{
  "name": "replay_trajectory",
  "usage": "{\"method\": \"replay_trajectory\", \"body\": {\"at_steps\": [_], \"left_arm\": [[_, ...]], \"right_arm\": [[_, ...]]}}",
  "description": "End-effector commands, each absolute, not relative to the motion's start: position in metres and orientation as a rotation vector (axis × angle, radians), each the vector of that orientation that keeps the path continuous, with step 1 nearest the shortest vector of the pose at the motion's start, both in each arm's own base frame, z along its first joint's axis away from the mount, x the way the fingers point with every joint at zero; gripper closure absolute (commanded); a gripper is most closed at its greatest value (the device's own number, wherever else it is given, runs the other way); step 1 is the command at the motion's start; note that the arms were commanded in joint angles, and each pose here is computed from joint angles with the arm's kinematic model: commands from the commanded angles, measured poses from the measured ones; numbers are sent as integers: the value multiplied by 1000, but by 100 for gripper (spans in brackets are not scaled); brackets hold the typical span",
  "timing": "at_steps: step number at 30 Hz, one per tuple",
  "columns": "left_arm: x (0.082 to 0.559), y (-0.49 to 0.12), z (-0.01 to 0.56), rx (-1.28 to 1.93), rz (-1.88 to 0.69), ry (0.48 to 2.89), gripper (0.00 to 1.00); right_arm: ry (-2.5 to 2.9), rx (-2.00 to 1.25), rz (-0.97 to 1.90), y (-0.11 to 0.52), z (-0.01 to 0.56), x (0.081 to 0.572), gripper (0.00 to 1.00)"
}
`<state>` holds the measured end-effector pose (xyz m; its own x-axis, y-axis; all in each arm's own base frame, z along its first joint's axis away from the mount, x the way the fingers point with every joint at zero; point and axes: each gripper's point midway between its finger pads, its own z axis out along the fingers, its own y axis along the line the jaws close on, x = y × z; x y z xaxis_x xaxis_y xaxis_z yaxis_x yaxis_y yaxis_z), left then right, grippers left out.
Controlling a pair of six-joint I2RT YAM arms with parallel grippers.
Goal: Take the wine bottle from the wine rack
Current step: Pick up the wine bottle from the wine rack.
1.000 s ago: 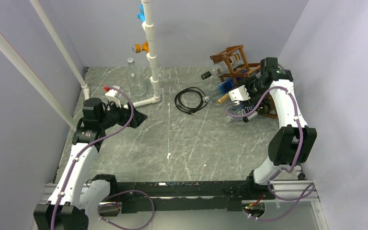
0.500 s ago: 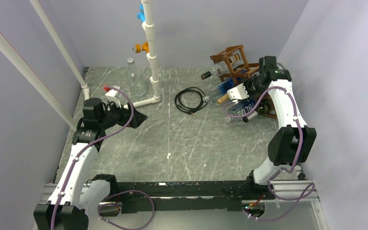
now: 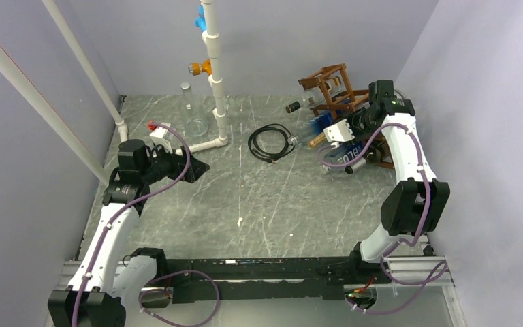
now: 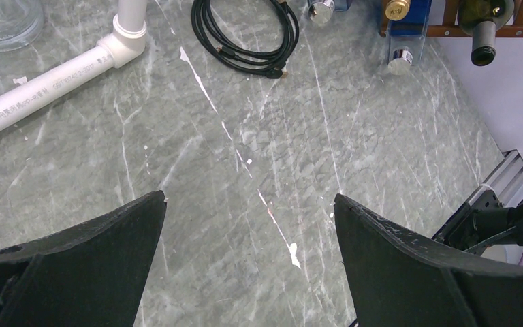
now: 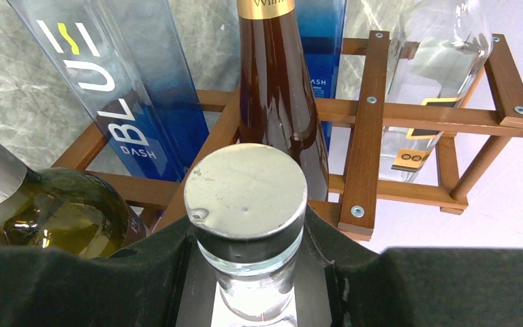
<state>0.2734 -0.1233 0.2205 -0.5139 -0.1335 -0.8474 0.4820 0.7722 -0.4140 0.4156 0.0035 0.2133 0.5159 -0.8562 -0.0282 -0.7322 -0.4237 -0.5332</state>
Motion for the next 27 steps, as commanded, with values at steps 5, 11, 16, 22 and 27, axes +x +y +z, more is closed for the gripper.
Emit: {"method": "replay_trajectory", "body": {"at_steps": [5,11,16,22,27], "left_arm": [[277,-123,230,296,-766,1935,0],[277,-123,231,298,-765,1931,1],[276,-123,232,297,-765,1929,1],[276,-123,232,300,-763,1926,1],[276,-123,233,299,-765,1925,1]], "right_arm": [[1234,-2226,-327,16,240,400,100],[1239,-2196,-353,15,249,401,100],[1249,-2160,-380,15,258,403,100],[1254,-2119,-394,15,268,403,100],[1272,-2076,-411,14,276,405,100]]}}
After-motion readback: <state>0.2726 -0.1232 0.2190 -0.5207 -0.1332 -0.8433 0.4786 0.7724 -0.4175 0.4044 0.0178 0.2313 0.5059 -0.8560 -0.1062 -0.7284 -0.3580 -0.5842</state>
